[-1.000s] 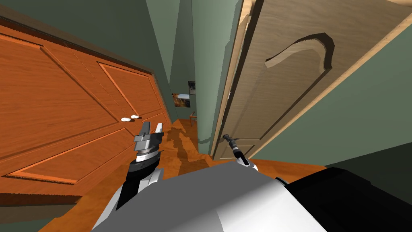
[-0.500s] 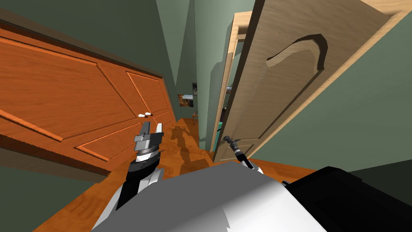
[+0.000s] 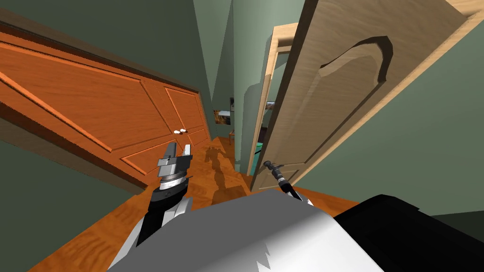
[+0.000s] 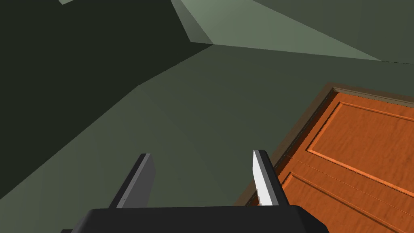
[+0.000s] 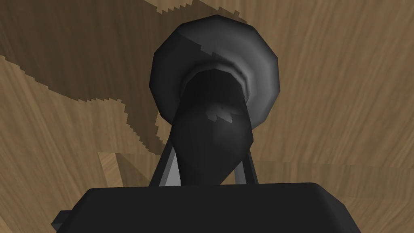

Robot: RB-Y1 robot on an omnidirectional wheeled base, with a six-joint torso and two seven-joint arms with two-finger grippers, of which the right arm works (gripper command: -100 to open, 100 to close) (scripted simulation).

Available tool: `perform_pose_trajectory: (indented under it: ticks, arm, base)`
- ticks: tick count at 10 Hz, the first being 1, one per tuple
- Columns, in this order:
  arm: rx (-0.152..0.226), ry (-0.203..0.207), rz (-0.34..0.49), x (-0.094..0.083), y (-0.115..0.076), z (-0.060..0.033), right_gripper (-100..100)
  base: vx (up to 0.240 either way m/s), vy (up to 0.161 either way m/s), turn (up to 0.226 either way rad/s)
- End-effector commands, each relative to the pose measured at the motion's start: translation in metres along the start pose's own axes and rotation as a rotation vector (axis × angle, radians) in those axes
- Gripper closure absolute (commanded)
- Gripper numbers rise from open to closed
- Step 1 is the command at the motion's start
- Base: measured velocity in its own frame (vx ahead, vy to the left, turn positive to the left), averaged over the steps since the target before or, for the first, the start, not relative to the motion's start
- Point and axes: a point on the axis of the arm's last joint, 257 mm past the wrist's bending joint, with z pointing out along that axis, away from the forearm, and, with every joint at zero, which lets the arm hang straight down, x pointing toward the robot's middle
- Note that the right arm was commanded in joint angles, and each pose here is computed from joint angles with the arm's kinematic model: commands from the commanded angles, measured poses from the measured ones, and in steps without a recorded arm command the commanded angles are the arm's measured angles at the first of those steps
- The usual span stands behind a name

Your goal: Pull the door open

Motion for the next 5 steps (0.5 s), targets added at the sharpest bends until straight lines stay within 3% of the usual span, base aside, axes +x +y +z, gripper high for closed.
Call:
perform_pose_trajectory:
  ticks: [1, 5]
  arm:
    - [-0.004, 0.016, -0.002, -0.001, 0.0, -0.0103, 100]
    - [-0.009, 0.054, -0.002, -0.005, 0.001, -0.0345, 100]
  base:
    - [-0.251, -0.067, 0.179]
    - [-0.226, -0.071, 0.163]
